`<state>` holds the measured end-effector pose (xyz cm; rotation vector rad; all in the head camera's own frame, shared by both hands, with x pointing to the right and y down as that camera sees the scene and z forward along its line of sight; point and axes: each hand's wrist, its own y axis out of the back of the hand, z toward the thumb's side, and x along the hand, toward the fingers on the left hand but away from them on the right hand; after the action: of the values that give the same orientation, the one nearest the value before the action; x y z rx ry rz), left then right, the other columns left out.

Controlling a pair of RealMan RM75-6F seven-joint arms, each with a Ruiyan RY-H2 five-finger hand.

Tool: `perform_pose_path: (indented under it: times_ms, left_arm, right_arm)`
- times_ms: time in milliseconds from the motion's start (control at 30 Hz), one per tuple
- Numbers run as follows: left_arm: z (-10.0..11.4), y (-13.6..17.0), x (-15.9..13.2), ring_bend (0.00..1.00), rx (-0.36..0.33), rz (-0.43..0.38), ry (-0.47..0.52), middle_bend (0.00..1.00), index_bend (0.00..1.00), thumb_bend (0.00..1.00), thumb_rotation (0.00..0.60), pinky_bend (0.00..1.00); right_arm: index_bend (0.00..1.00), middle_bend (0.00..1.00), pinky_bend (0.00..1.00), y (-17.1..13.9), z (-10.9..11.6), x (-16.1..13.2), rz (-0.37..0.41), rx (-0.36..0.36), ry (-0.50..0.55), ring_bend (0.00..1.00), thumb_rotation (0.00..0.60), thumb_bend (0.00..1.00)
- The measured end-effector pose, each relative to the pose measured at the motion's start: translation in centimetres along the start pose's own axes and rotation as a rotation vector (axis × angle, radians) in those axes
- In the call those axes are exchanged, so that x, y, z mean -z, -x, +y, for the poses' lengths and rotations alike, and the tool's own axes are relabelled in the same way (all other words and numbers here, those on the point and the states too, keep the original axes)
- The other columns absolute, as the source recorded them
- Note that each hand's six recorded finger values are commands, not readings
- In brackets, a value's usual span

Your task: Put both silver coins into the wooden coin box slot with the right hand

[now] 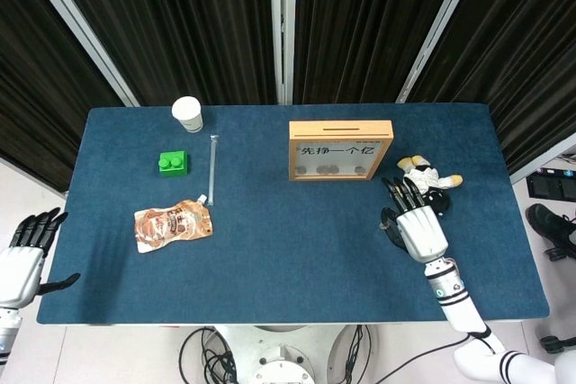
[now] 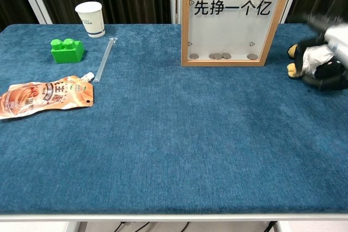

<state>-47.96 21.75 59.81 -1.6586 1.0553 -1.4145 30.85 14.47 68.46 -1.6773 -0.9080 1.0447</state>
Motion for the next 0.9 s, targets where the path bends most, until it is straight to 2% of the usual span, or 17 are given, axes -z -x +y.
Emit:
perform_pose_path:
  times_ms: [100,233,333,433,633,767,900]
  left_arm:
    - [0.1,0.0,-0.3,0.00,-0.004,-0.009,0.000,0.01,0.05,0.02,0.600,0.00]
    - [0.3,0.0,-0.6,0.00,-0.007,-0.021,0.001,0.01,0.05,0.02,0.600,0.00]
    - [0.3,-0.1,-0.9,0.00,-0.006,-0.029,0.010,0.01,0.05,0.02,0.600,0.00]
    - [0.3,-0.1,-1.2,0.00,-0.004,-0.038,0.012,0.01,0.05,0.02,0.600,0.00]
    - [0.5,-0.2,-1.6,0.00,-0.010,-0.047,0.013,0.01,0.05,0.02,0.600,0.00]
    - [0.6,0.0,-1.4,0.00,-0.013,-0.042,0.011,0.01,0.05,0.02,0.600,0.00]
    - [0.8,0.2,-1.2,0.00,-0.011,-0.037,0.009,0.01,0.05,0.02,0.600,0.00]
  right_arm:
    - [0.73,0.06,0.00,0.9,3.2,-0.8,0.007,0.058,0.042,0.00,0.600,0.33]
    - [0.74,0.06,0.00,2.9,8.6,-1.9,0.010,0.142,0.068,0.00,0.600,0.33]
    - [0.74,0.06,0.00,5.0,12.5,-2.8,0.005,0.188,0.044,0.00,0.600,0.33]
    - [0.74,0.06,0.00,7.3,14.9,-3.1,-0.019,0.189,0.002,0.00,0.600,0.33]
    - [0.75,0.06,0.00,12.0,17.1,-3.1,-0.115,0.140,-0.104,0.00,0.600,0.33]
    - [0.76,0.06,0.00,14.8,17.1,-3.2,-0.191,0.070,-0.128,0.00,0.600,0.33]
    - [0.76,0.05,0.00,17.3,16.3,-3.8,-0.260,-0.013,-0.103,0.00,0.600,0.34]
